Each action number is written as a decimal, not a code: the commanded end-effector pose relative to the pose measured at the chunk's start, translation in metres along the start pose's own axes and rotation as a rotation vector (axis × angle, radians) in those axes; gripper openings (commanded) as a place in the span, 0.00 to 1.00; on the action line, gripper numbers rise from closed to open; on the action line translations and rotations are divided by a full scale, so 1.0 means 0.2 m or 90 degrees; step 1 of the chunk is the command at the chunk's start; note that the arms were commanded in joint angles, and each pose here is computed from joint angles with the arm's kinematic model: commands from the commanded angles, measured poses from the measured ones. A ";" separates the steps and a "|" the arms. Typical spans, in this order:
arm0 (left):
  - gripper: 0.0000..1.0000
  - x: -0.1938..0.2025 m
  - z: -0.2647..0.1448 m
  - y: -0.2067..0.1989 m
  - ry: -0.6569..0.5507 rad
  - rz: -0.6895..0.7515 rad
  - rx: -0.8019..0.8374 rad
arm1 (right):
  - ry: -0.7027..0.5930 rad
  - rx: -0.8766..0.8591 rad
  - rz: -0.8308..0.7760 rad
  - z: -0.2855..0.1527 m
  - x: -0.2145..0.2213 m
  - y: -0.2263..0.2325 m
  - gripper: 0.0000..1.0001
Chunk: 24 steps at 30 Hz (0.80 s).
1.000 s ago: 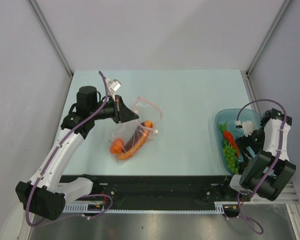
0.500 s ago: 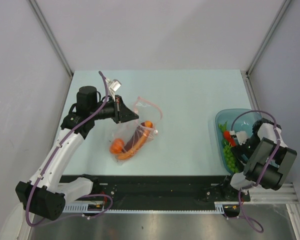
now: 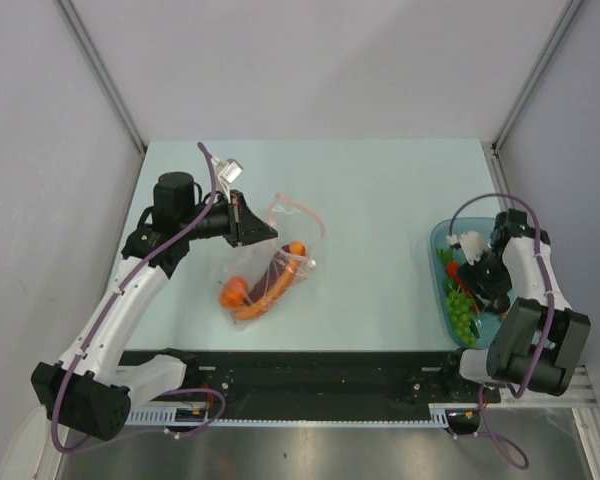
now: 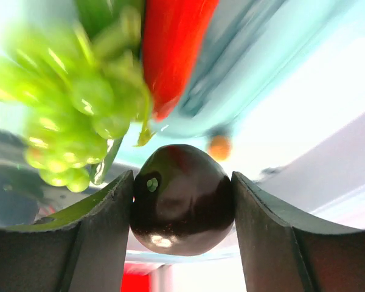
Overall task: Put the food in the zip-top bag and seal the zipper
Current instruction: Pick up the fake fruit from the bin, then place the fake fruit in the zipper food storage bag.
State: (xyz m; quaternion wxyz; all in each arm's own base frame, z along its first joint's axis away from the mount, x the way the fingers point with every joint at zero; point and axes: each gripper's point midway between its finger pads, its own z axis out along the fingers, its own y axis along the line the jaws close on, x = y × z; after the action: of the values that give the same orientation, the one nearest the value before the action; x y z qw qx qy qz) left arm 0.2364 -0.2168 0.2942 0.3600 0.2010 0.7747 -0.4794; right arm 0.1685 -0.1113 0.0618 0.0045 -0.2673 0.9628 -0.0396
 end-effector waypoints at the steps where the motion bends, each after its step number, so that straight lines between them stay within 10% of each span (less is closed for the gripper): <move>1: 0.00 -0.04 -0.01 -0.03 -0.010 0.034 0.015 | -0.162 0.065 -0.023 -0.29 -0.40 -0.03 0.49; 8: 0.00 -0.04 -0.01 -0.01 -0.012 0.035 0.007 | -0.356 0.089 -0.058 -0.70 -1.17 -0.05 0.45; 14: 0.00 -0.04 -0.01 0.00 -0.014 0.040 -0.003 | -0.479 -0.096 -0.085 -1.02 -1.66 0.29 0.45; 24: 0.00 -0.05 -0.02 0.02 -0.017 0.036 -0.009 | -0.568 -0.444 -0.259 -1.41 -1.61 1.20 0.48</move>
State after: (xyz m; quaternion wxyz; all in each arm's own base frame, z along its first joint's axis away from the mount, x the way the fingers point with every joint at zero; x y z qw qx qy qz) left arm 0.2410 -0.2147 0.2900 0.3633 0.2042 0.7771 -0.4716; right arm 0.3788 0.2328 0.2884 0.3425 -0.4006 0.8050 0.2725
